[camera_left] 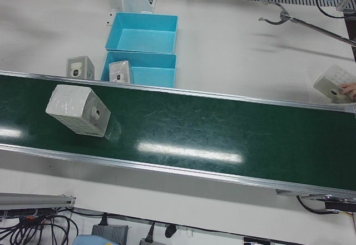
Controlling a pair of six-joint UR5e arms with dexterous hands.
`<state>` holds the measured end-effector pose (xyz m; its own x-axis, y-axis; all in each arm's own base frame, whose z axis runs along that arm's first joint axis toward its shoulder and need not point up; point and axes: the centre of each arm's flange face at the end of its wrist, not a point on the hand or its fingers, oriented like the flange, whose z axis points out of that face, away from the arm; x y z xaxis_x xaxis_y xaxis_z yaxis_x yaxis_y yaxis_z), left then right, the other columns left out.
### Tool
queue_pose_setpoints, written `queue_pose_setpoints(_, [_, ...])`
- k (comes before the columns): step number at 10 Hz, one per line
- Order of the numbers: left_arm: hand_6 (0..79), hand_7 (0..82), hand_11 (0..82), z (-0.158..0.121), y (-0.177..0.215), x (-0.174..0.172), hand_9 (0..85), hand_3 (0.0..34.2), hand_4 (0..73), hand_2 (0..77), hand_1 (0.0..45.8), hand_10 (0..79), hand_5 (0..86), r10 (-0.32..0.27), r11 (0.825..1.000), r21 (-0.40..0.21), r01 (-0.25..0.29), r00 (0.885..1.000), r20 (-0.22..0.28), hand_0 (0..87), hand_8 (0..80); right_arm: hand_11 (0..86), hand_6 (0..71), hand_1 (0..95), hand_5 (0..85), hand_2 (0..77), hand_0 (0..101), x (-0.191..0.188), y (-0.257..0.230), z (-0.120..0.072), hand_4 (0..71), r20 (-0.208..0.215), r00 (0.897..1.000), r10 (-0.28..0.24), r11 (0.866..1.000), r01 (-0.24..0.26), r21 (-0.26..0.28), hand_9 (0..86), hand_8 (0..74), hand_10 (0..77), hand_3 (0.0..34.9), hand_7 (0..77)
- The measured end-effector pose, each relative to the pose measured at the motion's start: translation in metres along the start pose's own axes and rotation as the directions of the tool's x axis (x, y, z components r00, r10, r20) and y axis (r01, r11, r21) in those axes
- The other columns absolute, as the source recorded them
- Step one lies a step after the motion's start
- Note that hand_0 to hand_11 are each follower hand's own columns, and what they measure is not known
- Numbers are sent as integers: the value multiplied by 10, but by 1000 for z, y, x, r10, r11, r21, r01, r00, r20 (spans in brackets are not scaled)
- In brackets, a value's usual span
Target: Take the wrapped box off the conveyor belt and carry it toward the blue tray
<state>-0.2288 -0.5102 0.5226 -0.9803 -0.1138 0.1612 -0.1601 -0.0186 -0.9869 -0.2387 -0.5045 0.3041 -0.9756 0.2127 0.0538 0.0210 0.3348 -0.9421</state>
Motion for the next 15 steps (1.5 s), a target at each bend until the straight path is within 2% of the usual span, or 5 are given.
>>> queue_pose_setpoints(7, [5,5,0,0,0,0,0,0,5,11,0,0,5,0,1000,0,0,1000,0,0,5,16,0,71,256,147,377,10,-10,7,76,-9,1000,-10,1000,10,21,44,0,11,301,202])
queue_pose_setpoints(12, [0,5,0,0,0,0,0,0,5,5,0,0,5,0,1000,0,0,1000,0,0,0,16,0,76,256,147,378,15,2,21,76,-4,1000,-5,1000,5,7,44,0,16,302,202])
queue_pose_setpoints(13, [5,5,0,0,0,0,5,0,5,11,0,0,5,0,1000,0,0,1000,0,0,0,16,0,104,256,142,402,13,0,21,87,-3,1000,-15,1000,15,12,44,0,5,301,202])
queue_pose_setpoints(14, [5,5,0,0,0,0,5,0,5,5,0,0,5,0,1000,0,0,1000,0,0,0,16,0,120,240,158,434,10,-8,24,54,-1,999,-39,999,39,27,22,0,5,301,202])
queue_pose_setpoints(15, [5,5,0,0,0,0,5,0,5,5,0,0,5,0,1000,0,0,1000,0,0,0,16,0,120,240,158,434,10,-22,31,54,-1,998,-69,996,69,56,22,0,5,301,191])
